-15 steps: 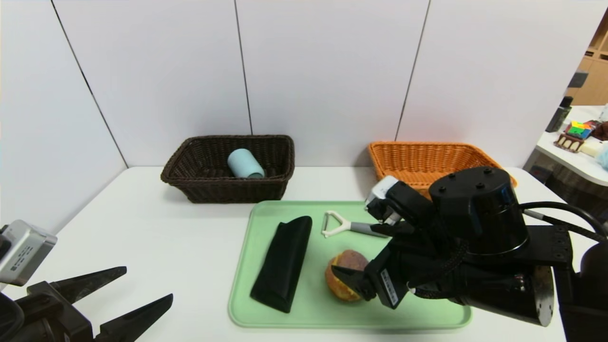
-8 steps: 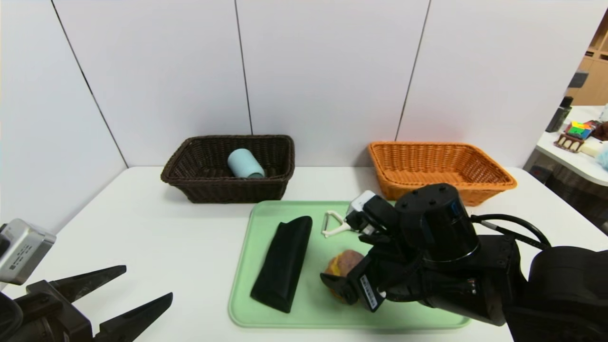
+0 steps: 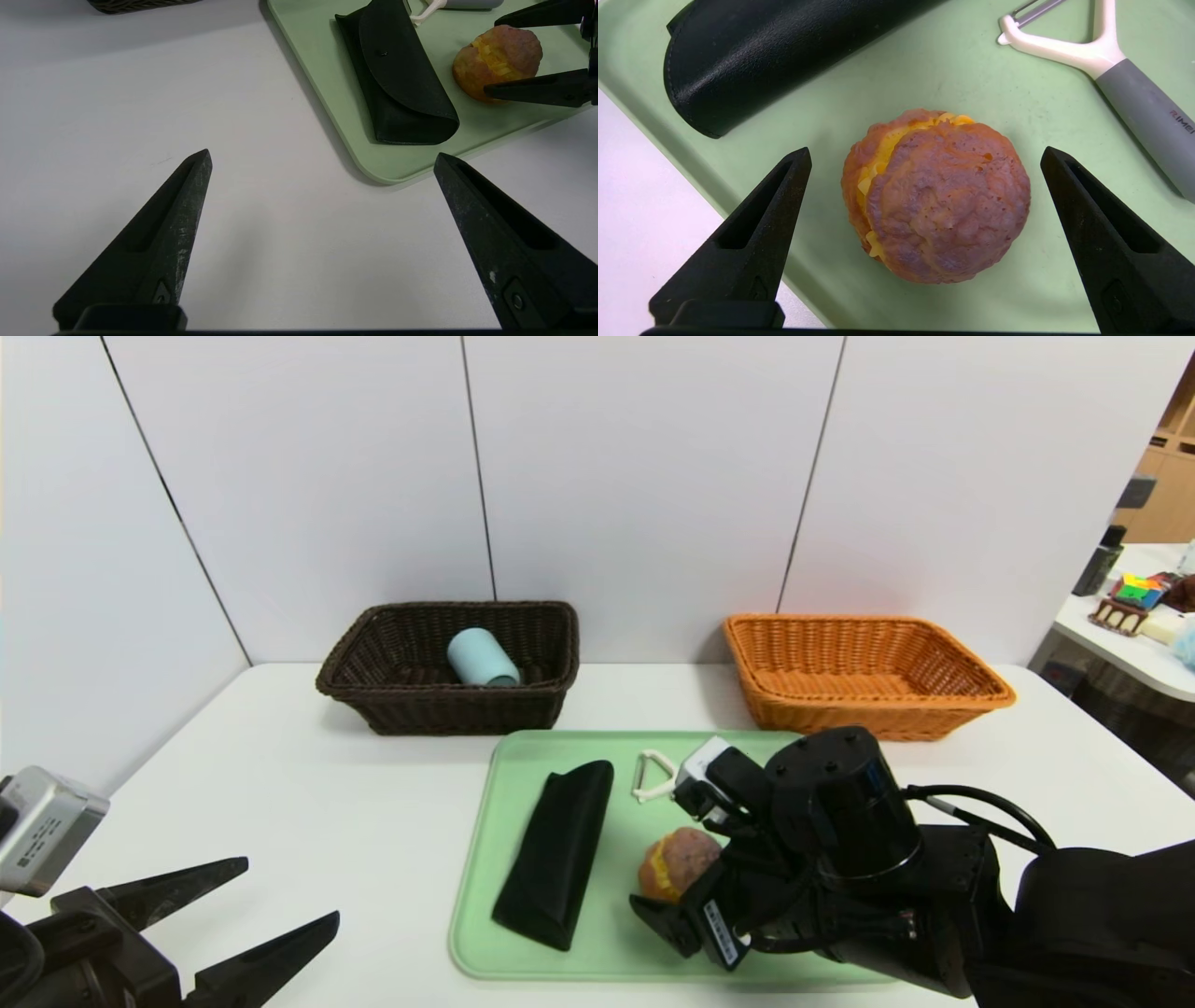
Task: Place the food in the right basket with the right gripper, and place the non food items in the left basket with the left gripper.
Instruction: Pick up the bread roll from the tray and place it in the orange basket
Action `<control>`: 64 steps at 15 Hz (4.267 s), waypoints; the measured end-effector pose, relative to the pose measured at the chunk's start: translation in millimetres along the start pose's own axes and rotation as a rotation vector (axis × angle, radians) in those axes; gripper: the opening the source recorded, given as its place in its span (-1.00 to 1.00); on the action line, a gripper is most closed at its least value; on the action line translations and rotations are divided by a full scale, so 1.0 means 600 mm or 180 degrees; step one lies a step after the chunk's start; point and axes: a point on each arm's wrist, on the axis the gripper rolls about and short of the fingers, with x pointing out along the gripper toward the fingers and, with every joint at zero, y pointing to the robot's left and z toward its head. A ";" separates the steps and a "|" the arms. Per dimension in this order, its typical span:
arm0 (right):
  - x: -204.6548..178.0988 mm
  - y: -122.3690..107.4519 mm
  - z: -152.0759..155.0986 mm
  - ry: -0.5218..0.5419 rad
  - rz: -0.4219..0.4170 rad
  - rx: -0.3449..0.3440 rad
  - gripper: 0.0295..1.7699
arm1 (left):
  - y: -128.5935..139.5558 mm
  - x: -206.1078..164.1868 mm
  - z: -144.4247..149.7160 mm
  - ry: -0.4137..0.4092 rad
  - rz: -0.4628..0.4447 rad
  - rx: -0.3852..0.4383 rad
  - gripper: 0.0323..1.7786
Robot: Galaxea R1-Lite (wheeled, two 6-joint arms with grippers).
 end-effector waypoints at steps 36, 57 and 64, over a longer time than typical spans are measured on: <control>-0.131 -0.129 0.167 -0.1239 -0.1176 -0.0310 -0.26 | -0.001 -0.006 0.005 -0.0077 -0.0012 0.0014 0.90; -0.031 -0.439 0.166 -0.0669 -0.2021 0.0307 -0.27 | 0.000 -0.004 0.001 -0.0041 -0.0002 0.0008 0.90; 0.002 -0.452 0.151 -0.0261 -0.1964 0.0590 -0.27 | 0.000 -0.005 -0.002 -0.0035 0.0000 -0.0005 0.90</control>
